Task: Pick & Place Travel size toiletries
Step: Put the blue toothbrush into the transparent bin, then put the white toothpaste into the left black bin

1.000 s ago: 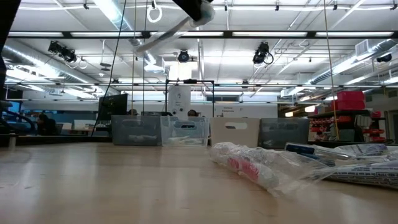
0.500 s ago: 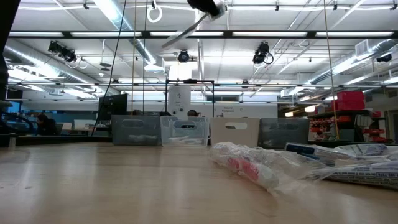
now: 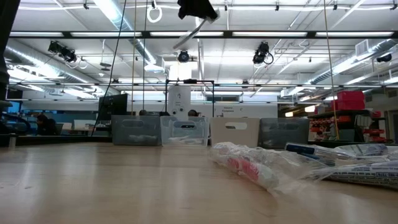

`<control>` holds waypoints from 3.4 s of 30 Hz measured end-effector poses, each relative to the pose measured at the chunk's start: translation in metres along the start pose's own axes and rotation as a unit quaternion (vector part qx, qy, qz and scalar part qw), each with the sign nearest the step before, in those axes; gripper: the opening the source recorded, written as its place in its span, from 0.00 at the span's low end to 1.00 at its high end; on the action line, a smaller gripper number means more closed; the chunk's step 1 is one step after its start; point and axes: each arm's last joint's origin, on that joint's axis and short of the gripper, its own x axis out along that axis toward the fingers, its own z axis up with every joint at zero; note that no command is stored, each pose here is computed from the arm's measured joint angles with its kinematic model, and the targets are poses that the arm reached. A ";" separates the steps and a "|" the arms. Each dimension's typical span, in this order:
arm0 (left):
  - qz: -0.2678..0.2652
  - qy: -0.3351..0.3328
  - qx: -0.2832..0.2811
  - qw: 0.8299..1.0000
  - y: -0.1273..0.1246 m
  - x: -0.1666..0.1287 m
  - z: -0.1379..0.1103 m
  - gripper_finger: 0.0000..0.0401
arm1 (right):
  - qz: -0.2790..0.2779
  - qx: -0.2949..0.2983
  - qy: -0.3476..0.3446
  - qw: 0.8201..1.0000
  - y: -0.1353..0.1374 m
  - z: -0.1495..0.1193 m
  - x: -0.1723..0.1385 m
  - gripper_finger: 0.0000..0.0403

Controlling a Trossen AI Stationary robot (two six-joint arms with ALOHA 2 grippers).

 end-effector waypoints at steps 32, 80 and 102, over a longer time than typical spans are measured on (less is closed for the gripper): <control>0.142 -0.004 -0.290 0.946 0.087 0.064 -0.092 0.19 | -0.025 -0.001 0.053 0.998 -0.003 -0.008 0.031 0.01; 0.164 -0.027 -0.353 0.921 0.076 0.097 -0.177 0.51 | -0.059 -0.012 0.058 0.996 -0.005 -0.009 0.034 0.01; 0.062 -0.134 -0.265 0.953 0.051 0.023 -0.118 0.21 | -0.059 -0.012 0.058 0.996 -0.005 -0.009 0.034 0.01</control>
